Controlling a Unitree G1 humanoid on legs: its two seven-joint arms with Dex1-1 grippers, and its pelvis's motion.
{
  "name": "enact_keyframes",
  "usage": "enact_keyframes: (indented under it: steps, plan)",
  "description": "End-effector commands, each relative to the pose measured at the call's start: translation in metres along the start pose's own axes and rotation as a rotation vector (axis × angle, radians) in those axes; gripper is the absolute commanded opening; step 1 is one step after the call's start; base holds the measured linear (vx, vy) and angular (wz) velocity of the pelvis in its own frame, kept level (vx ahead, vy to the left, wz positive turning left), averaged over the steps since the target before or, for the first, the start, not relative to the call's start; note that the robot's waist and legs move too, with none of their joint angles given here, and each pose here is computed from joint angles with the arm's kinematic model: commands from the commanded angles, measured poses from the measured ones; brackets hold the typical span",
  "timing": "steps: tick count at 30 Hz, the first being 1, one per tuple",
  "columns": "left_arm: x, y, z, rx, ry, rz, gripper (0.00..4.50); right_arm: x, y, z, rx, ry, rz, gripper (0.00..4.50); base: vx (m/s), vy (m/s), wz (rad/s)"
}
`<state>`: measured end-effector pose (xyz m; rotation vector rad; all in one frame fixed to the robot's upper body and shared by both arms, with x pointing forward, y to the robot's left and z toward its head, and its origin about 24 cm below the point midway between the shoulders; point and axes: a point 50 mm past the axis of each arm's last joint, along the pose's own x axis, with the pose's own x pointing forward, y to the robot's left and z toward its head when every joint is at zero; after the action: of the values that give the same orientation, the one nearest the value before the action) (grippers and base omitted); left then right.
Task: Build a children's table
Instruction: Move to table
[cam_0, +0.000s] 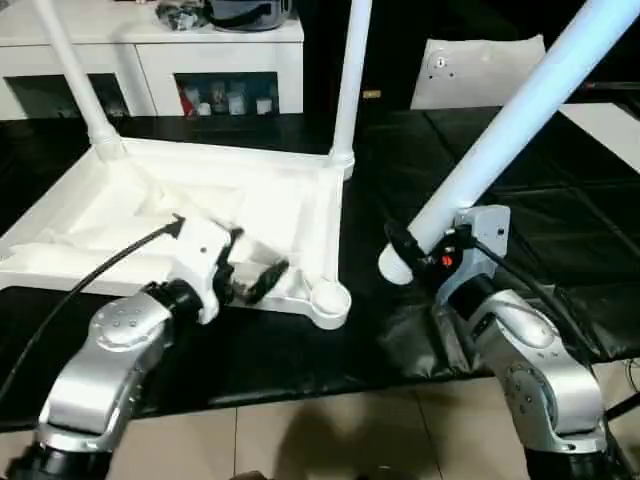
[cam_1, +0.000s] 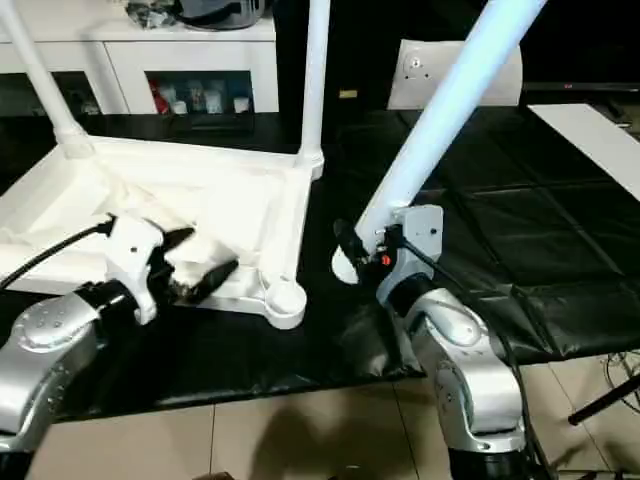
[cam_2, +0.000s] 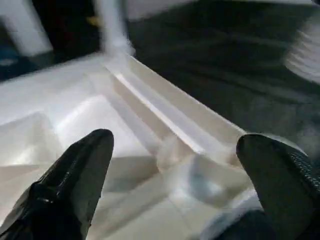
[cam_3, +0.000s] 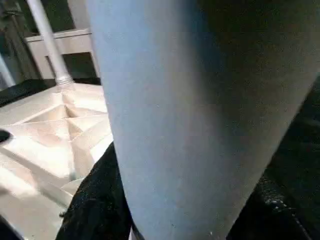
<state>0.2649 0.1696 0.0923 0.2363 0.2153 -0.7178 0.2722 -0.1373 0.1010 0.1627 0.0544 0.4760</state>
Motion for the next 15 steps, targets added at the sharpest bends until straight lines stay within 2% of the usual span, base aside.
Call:
enact_keyframes:
  steps: [1, 5, 6, 8, 13, 15]
  plan:
    - [0.0, 0.003, 0.001, 0.028, 0.015, -0.087, 4.5, 0.002, -0.004, 0.007, 0.005, -0.019, 0.036, 1.89, 0.0, 0.0, 0.0]
    - [-0.002, 0.009, 0.002, 0.085, 0.06, -0.195, 4.5, 0.001, -0.006, 0.005, 0.004, -0.002, 0.075, 1.89, 0.0, 0.0, 0.0]
    - [-0.003, 0.013, 0.003, 0.118, 0.074, -0.238, 4.33, 0.0, -0.007, 0.004, 0.001, 0.009, 0.095, 1.89, 0.0, 0.0, 0.0]
    - [-0.003, 0.016, 0.002, 0.151, 0.093, -0.281, 4.33, -0.001, -0.008, 0.003, -0.008, 0.019, 0.118, 1.89, 0.0, 0.0, 0.0]
    - [-0.001, 0.024, 0.001, 0.198, 0.149, -0.371, 3.8, -0.004, -0.008, 0.001, -0.014, 0.039, 0.161, 1.89, 0.0, 0.0, 0.0]
    - [0.002, 0.03, 0.002, 0.241, 0.183, -0.41, 3.8, -0.006, -0.01, -0.001, -0.017, 0.05, 0.165, 1.89, 0.0, 0.0, 0.0]
